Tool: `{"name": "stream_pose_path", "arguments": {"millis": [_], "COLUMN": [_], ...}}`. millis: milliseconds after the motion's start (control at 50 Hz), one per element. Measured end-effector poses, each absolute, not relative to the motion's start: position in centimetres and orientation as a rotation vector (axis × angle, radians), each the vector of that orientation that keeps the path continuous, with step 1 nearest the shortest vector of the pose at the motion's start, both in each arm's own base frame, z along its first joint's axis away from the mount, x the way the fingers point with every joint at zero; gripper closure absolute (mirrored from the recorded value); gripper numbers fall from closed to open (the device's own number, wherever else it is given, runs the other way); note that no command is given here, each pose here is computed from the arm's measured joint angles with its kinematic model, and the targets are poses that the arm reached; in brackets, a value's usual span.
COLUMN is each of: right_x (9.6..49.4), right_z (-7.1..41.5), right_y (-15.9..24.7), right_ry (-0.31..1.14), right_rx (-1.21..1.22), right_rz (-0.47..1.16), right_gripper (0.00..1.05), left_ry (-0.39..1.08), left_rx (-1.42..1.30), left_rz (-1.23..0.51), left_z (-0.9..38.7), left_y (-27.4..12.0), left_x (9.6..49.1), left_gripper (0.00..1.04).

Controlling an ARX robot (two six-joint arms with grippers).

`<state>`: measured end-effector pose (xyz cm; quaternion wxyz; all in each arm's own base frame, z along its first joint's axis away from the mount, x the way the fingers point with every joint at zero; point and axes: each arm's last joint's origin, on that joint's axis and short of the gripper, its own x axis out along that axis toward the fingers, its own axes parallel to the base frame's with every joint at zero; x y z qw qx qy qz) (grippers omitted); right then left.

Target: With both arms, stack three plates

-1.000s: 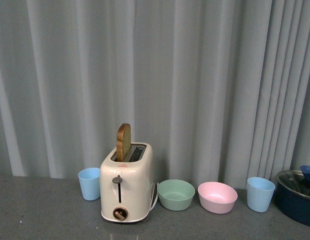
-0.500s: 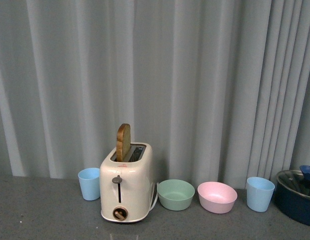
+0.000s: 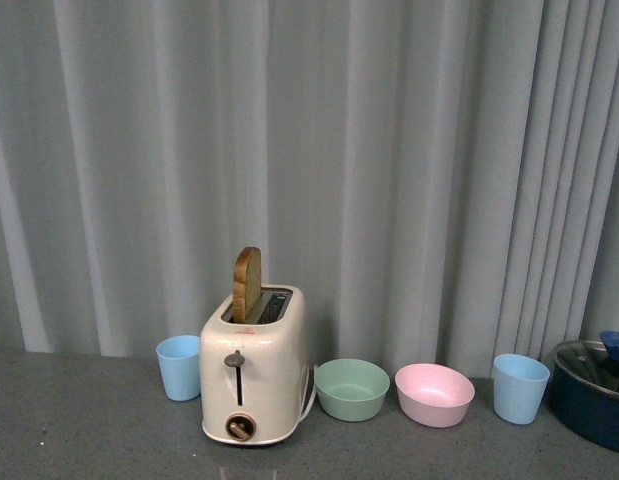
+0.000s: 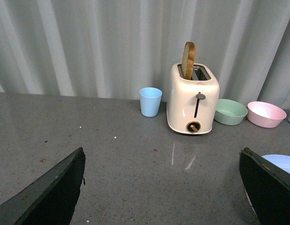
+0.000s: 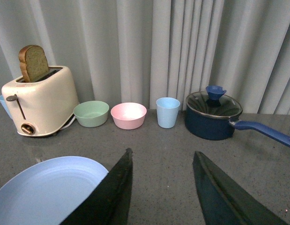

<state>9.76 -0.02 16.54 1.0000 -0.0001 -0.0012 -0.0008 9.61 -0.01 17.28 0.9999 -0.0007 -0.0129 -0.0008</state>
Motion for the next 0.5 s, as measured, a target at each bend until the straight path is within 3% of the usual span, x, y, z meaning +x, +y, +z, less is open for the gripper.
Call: {"name": "stream_pose_path", "arguments": {"millis": [300,500], "right_x": [9.76,9.76], "right_z": [16.54,16.54], "right_y": [-0.02,-0.02], "right_ry": [-0.002,-0.002], "right_rx": [0.000,0.000], "right_rz": [-0.002,-0.002], "right_gripper": [0.09,0.07], "left_ry": [-0.026,-0.026], "left_rx": [-0.001,-0.001], "left_rz": [-0.002,-0.002], "left_z": [17.28,17.28], "left_y": [-0.01,-0.01], "left_x": [9.61,9.61], "left_gripper": [0.07,0.07]}}
